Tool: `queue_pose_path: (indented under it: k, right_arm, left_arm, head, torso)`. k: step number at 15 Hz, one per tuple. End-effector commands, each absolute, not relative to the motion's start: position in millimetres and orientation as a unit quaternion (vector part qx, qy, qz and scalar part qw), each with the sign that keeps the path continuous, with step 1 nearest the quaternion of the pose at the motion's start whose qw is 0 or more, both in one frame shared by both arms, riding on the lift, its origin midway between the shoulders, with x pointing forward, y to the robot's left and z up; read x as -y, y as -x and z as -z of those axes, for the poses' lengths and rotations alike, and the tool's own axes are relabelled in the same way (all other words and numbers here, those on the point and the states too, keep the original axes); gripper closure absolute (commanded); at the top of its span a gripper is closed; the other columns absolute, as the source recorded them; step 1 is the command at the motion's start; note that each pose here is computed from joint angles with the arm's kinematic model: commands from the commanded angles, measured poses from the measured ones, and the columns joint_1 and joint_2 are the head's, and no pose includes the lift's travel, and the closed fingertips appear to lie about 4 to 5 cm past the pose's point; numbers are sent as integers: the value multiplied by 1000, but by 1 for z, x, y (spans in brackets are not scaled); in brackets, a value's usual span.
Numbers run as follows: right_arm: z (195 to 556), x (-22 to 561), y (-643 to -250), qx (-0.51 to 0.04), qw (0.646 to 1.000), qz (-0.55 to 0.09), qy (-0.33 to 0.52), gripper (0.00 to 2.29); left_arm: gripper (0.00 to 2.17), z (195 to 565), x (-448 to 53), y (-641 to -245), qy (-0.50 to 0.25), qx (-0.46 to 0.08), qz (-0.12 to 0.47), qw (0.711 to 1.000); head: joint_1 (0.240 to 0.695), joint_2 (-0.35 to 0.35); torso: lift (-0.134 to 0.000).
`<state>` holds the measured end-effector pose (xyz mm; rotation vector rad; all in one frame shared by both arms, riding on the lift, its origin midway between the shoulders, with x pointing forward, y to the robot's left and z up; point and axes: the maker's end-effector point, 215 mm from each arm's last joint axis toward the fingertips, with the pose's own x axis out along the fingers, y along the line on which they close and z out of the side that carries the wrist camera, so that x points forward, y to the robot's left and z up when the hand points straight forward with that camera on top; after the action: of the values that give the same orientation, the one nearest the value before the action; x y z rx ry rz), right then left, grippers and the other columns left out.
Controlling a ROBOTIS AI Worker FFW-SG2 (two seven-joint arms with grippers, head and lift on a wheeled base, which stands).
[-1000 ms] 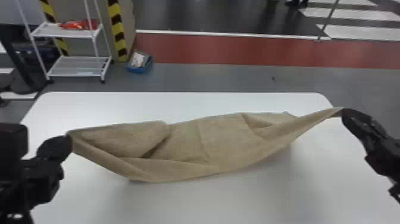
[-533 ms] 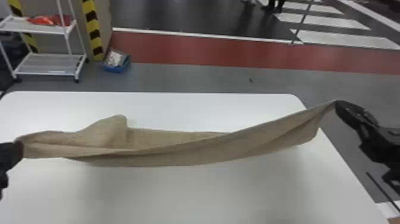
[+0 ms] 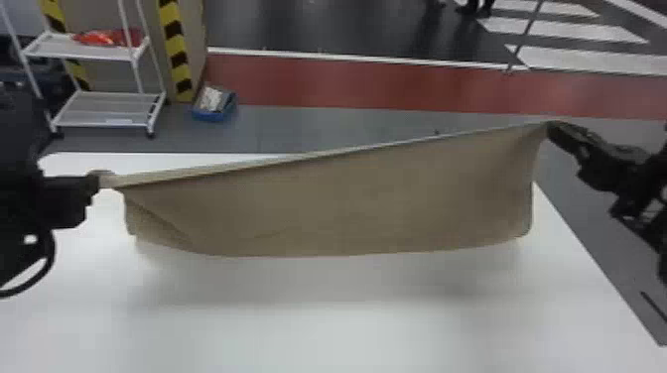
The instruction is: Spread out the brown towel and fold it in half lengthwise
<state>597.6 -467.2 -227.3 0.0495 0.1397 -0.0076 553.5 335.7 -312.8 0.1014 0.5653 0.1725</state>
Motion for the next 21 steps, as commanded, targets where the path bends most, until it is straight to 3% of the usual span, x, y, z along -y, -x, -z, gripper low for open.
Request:
queue_pose_path:
  k: [1, 2, 3, 6, 8, 10, 11, 14, 16, 17, 18, 19, 21]
  right_arm:
    - [207, 476, -647, -55, 998, 5, -20, 1028]
    - [189, 473, -671, -38, 999, -1, -12, 1028]
    - [172, 471, -691, -25, 1000, -4, -16, 1028]
    - [118, 475, -722, 19, 999, -7, -27, 1028]
    - [121, 464, -718, 19, 999, -27, -26, 1028]
    - [155, 442, -691, -1, 998, -52, -23, 1028]
    - [176, 436, -666, -13, 998, -61, -24, 1028]
    - [234, 422, -606, -52, 995, -81, -6, 1028]
    - [267, 420, -565, -76, 993, -91, -11, 1028]
    - [279, 421, -546, -82, 992, -97, -12, 1028]
    - [290, 425, -528, -86, 991, -101, -16, 1028]
    - [299, 432, -515, -91, 991, -100, -22, 1028]
    - [308, 448, -487, -95, 990, -98, -22, 1028]
  left_arm:
    - [1241, 287, -337, -629, -36, -239, -95, 966]
    - [1244, 263, -339, -665, -23, -210, -100, 972]
    - [1244, 232, -336, -694, -4, -174, -98, 980]
    - [1244, 175, -336, -718, 1, -126, -117, 985]
    - [1244, 184, -337, -697, -5, -125, -121, 985]
    - [1244, 226, -344, -647, -26, -145, -121, 982]
    - [1244, 251, -346, -614, -31, -162, -122, 979]
    - [1244, 305, -354, -537, -37, -212, -122, 969]
    - [1241, 325, -347, -498, -50, -236, -117, 963]
    - [1241, 337, -346, -479, -58, -259, -116, 957]
    - [1244, 345, -343, -462, -64, -277, -115, 952]
    - [1244, 346, -341, -453, -66, -278, -115, 951]
    - [1241, 350, -337, -430, -74, -290, -116, 947]
  head:
    - [635, -127]
    - [612, -124]
    - [556, -118]
    - [451, -104]
    - [372, -101]
    - [361, -98]
    - [372, -94]
    - [494, -77]
    - [563, -71]
    - [629, -70]
    - [663, -72]
    - [690, -74]
    - [695, -94]
  torso:
    - [-125]
    - [-125]
    - [-125]
    - [-125]
    - [-125]
    - [-125]
    - [-125]
    - [-125]
    - [-125]
    - [-125]
    - [-125]
    - [-125]
    - [-125]
